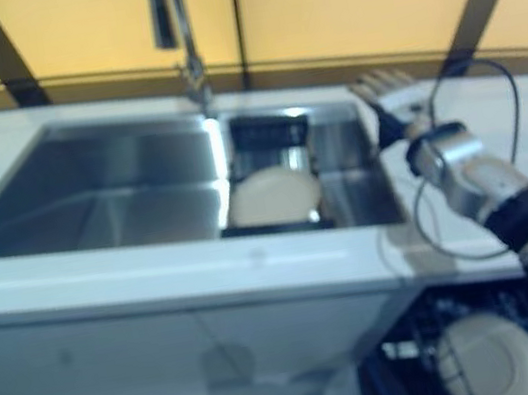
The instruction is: Take plates into dishwasher
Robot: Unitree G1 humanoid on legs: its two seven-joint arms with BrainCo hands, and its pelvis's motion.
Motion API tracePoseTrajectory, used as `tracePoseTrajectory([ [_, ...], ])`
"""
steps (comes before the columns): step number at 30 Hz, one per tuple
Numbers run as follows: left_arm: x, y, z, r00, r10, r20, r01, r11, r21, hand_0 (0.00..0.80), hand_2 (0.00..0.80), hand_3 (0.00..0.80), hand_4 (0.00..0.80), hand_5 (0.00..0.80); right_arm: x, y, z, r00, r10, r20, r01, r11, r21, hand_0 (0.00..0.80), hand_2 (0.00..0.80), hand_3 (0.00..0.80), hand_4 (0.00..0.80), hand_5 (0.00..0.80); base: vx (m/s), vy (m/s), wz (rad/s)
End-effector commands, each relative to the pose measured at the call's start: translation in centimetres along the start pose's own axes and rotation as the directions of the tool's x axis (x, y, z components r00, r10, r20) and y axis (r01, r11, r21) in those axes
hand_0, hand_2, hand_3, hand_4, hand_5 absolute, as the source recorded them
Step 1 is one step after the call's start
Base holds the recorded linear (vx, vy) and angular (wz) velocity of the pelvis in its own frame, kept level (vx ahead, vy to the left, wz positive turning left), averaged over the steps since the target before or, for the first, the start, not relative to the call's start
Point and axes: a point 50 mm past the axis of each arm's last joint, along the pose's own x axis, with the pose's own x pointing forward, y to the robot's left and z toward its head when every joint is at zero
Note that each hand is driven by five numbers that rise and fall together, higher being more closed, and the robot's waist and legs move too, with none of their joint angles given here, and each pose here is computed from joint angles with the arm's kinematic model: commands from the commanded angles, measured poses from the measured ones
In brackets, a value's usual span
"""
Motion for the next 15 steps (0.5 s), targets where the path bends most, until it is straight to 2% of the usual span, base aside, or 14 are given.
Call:
tracePoseTrajectory([
  [1, 0.5, -1.3, 2.1, 0.997, -0.06, 0.049, 0.059, 0.998, 0.024, 0.0, 0.0, 0.0, 0.0, 0.0, 1.5, -4.9, 0.7, 0.987, -0.157, 0.044, 0.161, 0.981, -0.103, 0.0, 0.0, 0.0, 0.0, 0.0, 0.003, 0.029, 0.03],
  [15, 0.7, -2.1, 3.3, 0.994, -0.074, 0.081, 0.073, 0.997, 0.016, 0.0, 0.0, 0.0, 0.0, 0.0, 1.7, -5.5, 3.2, 0.981, -0.162, 0.11, 0.171, 0.983, -0.069, 0.0, 0.0, 0.0, 0.0, 0.0, 0.002, 0.004, 0.02],
])
